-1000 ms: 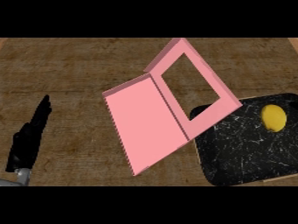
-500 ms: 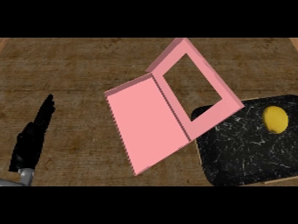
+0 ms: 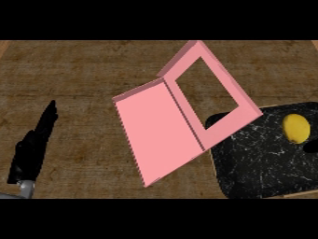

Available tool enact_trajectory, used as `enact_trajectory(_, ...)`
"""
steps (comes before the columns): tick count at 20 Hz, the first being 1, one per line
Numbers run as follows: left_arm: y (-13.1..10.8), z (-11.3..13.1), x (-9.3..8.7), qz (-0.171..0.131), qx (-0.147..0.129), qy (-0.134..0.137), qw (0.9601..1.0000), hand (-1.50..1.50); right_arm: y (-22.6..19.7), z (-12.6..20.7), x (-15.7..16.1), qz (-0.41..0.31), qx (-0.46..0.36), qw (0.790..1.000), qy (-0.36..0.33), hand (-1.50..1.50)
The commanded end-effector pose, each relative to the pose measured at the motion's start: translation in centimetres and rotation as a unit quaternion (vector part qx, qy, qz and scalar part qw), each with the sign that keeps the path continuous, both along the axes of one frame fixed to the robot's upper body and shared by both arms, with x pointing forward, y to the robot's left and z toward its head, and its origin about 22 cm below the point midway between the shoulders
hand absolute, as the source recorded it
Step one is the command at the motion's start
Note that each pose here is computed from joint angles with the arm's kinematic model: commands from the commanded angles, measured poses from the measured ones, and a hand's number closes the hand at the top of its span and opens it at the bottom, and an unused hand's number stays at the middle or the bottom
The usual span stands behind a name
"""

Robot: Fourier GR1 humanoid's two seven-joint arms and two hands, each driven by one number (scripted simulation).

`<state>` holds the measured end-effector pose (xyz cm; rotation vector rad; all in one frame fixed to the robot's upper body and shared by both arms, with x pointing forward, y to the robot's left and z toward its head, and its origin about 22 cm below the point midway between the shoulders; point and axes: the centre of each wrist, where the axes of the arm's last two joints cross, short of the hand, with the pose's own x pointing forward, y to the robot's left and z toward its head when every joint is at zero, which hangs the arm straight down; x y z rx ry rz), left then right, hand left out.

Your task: Pick the lemon from the tray and place it in the cardboard box

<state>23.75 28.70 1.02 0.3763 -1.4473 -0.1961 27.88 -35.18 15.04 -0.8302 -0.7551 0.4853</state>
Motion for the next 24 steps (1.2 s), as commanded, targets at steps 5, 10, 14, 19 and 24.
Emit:
enact_trajectory(5,0.4,-0.6,0.0,0.002,0.003,-0.003,1.0000,0.00,2.0,-1.9,1.0,-0.028,-0.017,0.999,0.037,-1.50)
enact_trajectory(10,-0.4,-1.0,0.2,-0.001,0.006,0.001,1.0000,0.00,1.2,-2.1,0.1,-0.034,-0.024,0.997,0.063,-1.50)
enact_trajectory(14,-1.2,0.7,0.8,-0.008,-0.002,0.005,1.0000,0.00,0.5,-2.8,0.8,-0.030,-0.020,0.998,0.054,-1.50)
enact_trajectory(19,1.4,0.7,1.0,0.005,-0.002,-0.006,1.0000,0.00,1.3,-5.5,-0.6,-0.034,-0.012,0.998,0.045,-1.50)
enact_trajectory(24,-1.8,0.1,-0.5,0.002,0.002,-0.001,1.0000,0.00,3.1,-6.4,1.0,-0.035,-0.020,0.998,0.042,-1.50)
